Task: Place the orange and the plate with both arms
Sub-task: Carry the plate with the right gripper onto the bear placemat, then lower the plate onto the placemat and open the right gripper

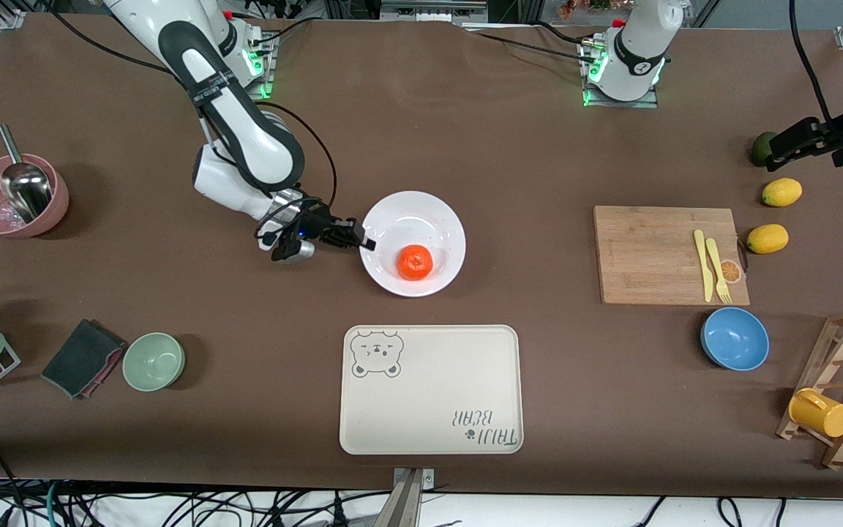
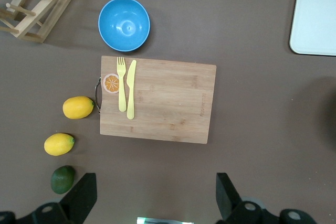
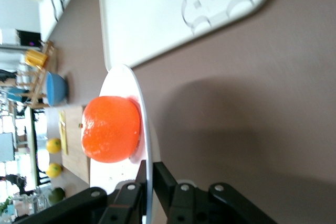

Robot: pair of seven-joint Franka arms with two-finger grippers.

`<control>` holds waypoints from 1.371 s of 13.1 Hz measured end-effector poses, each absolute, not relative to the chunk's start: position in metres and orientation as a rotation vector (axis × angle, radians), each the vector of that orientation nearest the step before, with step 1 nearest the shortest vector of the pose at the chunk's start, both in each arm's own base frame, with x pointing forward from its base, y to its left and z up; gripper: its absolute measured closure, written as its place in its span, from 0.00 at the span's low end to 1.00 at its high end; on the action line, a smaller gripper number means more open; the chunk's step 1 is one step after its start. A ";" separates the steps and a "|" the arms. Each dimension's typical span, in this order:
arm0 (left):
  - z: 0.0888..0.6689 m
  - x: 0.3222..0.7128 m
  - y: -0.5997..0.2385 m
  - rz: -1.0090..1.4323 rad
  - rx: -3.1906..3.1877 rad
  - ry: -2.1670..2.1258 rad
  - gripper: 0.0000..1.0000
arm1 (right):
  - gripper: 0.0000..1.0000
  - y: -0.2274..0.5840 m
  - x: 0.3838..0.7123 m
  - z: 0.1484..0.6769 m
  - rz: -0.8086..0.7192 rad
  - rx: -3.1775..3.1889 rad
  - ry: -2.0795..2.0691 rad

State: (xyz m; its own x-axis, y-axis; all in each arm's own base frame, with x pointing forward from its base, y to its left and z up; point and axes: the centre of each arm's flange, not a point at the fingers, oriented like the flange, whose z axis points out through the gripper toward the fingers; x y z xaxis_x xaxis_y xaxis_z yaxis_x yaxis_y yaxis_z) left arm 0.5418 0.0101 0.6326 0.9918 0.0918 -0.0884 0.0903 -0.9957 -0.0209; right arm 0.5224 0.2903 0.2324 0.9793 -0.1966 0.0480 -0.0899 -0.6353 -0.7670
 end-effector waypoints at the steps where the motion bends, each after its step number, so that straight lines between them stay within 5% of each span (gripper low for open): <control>1: 0.633 0.542 0.011 0.140 -3.118 -0.144 0.00 | 0.91 0.293 0.536 0.235 -0.177 -2.241 0.209; 10: 0.632 0.542 0.011 0.140 -3.118 -0.146 0.00 | 0.91 0.280 0.639 0.185 -0.286 -2.158 0.351; 18: 0.632 0.542 0.011 0.140 -3.118 -0.145 0.00 | 0.91 0.264 0.691 0.139 -0.348 -2.108 0.425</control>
